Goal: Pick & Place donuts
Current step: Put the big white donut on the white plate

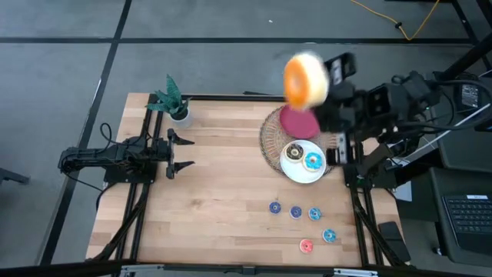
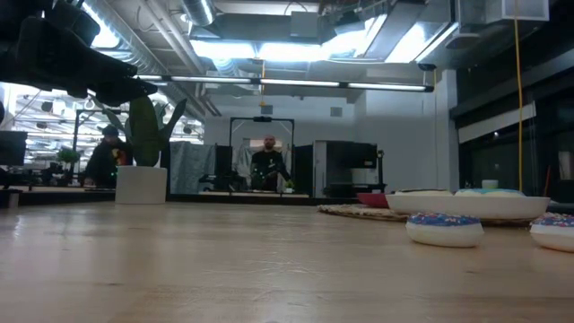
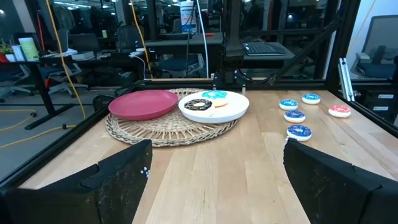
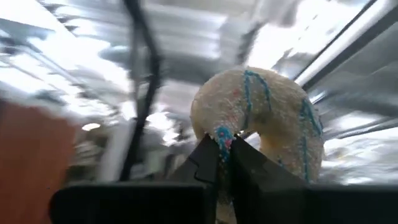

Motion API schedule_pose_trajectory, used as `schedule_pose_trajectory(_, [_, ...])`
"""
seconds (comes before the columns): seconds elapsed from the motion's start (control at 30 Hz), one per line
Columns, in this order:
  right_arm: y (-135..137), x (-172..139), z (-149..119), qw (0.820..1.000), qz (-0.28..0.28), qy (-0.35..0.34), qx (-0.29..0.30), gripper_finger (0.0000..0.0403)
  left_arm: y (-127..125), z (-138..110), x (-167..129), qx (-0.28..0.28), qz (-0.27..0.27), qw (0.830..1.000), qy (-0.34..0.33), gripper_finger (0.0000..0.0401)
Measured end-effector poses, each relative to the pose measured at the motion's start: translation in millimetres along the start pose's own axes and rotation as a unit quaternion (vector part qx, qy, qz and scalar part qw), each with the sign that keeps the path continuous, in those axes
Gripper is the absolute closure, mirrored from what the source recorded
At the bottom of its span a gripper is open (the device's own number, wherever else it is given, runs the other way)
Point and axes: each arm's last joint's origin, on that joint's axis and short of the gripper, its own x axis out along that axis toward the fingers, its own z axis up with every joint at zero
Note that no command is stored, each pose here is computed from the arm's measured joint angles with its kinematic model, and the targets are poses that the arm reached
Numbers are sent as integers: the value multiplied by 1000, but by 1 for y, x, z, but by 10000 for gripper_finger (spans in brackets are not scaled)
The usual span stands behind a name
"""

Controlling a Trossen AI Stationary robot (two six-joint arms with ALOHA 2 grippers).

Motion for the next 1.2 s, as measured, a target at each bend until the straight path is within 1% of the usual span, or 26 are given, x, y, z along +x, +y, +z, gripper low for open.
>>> schedule_pose_trajectory(0.1, [-7, -1, 7, 995, -80, -14, -58, 375, 0, 0, 0, 0, 0, 1000, 0, 47])
schedule_pose_trajectory(0.17, [-13, -2, 11, 984, -149, -9, -97, 378, 0, 0, 0, 0, 0, 1000, 0, 48])
schedule_pose_trajectory(0.2, [-16, -3, 13, 975, -186, 0, -122, 379, 0, 0, 0, 0, 0, 1000, 0, 48])
schedule_pose_trajectory(0.27, [-23, -5, 16, 952, -249, 25, -177, 380, 0, 0, 0, 0, 0, 1000, 0, 48])
schedule_pose_trajectory(0.33, [-31, -7, 15, 928, -297, 58, -218, 379, 0, 0, 0, 0, 0, 1000, 0, 48])
schedule_pose_trajectory(0.53, [-61, -10, 3, 854, -393, 168, -296, 377, 0, 0, 0, 0, 0, 1000, 0, 49])
schedule_pose_trajectory(0.67, [-78, -12, -12, 810, -415, 248, -332, 377, 0, 0, 0, 0, 0, 1000, 0, 47])
schedule_pose_trajectory(0.7, [-82, -12, -17, 802, -419, 264, -335, 376, 0, 0, 0, 0, 0, 1000, 0, 47])
schedule_pose_trajectory(0.87, [-102, -18, -40, 769, -418, 340, -343, 376, 0, 0, 0, 0, 0, 1000, 0, 48])
schedule_pose_trajectory(1.0, [-116, -21, -65, 744, -413, 394, -348, 377, 0, 0, 0, 0, 0, 1000, 0, 48])
schedule_pose_trajectory(1.1, [-126, -24, -85, 731, -401, 430, -346, 375, 0, 0, 0, 0, 0, 1000, 0, 49])
schedule_pose_trajectory(1.2, [-135, -28, -104, 729, -382, 461, -331, 375, 0, 0, 0, 0, 0, 1000, 0, 47])
